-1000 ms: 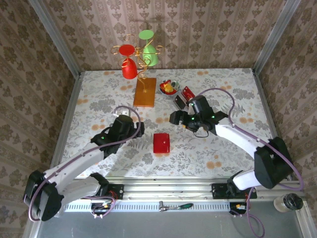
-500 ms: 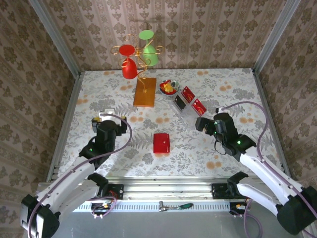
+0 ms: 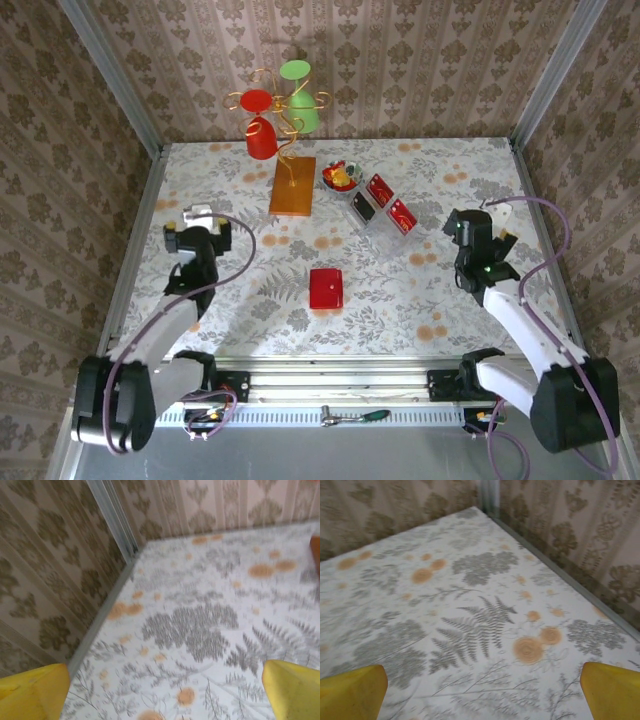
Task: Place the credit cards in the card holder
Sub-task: Reset both arms
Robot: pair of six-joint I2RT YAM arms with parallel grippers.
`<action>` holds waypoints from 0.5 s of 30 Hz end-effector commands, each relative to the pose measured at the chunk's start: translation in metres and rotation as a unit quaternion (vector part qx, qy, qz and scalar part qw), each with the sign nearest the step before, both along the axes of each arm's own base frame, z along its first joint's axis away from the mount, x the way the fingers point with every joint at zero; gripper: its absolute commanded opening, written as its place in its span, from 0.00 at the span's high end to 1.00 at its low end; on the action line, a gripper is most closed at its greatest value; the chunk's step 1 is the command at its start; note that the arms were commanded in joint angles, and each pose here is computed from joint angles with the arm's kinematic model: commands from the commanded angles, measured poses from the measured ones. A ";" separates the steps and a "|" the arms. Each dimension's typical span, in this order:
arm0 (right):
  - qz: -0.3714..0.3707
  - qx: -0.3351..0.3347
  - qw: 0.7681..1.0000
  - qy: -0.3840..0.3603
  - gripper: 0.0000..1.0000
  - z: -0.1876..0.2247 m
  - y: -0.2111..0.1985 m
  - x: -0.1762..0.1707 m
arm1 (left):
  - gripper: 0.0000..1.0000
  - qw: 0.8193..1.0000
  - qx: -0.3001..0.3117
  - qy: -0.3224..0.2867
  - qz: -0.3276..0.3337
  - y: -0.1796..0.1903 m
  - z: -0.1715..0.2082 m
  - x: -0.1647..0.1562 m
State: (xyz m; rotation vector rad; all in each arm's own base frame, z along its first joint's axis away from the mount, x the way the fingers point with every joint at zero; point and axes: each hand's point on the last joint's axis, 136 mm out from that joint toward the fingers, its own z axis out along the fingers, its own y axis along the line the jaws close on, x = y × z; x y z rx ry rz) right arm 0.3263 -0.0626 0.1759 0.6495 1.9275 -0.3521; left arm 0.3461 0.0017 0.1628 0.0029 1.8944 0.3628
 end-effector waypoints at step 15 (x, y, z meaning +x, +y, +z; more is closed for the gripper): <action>0.015 -0.065 0.998 -0.011 0.00 -0.047 -0.006 0.032 | 0.00 0.999 0.002 -0.046 -0.024 -0.003 -0.030 0.029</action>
